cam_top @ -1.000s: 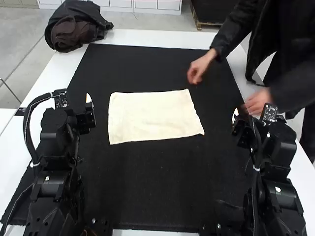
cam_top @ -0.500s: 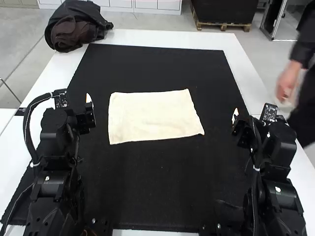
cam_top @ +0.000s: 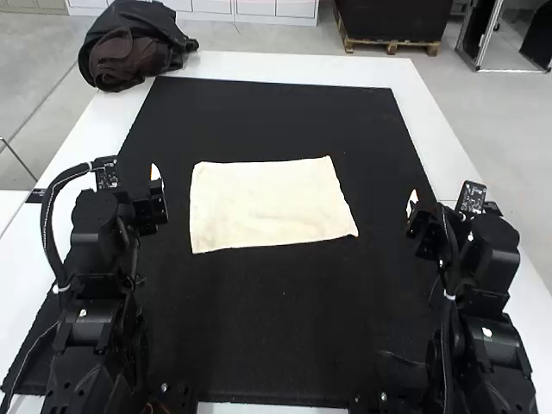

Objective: Fold the towel.

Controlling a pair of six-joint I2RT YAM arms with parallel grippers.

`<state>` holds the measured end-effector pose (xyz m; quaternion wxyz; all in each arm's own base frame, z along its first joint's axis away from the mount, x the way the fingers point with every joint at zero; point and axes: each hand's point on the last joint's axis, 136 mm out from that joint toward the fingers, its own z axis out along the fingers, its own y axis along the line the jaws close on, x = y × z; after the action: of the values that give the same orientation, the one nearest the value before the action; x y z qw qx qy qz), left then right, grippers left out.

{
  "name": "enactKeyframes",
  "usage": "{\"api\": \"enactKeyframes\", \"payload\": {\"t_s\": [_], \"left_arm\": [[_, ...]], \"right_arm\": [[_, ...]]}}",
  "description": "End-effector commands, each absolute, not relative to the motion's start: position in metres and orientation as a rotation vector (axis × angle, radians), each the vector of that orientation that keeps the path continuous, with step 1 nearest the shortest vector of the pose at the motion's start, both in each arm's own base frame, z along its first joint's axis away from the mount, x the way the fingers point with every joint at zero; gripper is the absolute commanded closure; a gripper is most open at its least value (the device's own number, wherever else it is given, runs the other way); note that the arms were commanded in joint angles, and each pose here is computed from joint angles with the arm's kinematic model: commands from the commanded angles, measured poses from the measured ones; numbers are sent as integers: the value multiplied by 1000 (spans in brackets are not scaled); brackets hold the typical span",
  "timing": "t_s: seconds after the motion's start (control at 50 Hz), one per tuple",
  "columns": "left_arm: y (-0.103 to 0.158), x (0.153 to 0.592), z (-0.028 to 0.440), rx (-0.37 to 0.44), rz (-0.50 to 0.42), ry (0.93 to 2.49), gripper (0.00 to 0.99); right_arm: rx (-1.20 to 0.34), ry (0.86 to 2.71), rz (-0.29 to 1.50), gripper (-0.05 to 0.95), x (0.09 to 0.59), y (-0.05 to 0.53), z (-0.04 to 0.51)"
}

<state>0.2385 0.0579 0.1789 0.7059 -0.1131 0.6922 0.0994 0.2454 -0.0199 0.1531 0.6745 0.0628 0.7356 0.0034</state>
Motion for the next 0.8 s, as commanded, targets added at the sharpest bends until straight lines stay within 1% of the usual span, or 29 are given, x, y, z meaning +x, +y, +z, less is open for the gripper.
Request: {"api": "enactKeyframes", "payload": {"t_s": [0.0,0.64,0.78], "left_arm": [[58,238,180,-262,213,1528,31],[58,238,180,-262,213,1528,30],[59,238,179,-263,214,1530,30]], "right_arm": [[146,1656,17,-20,245,-20,151],[146,1657,17,-20,245,-20,151],[125,1661,37,-20,246,-14,150]]}}
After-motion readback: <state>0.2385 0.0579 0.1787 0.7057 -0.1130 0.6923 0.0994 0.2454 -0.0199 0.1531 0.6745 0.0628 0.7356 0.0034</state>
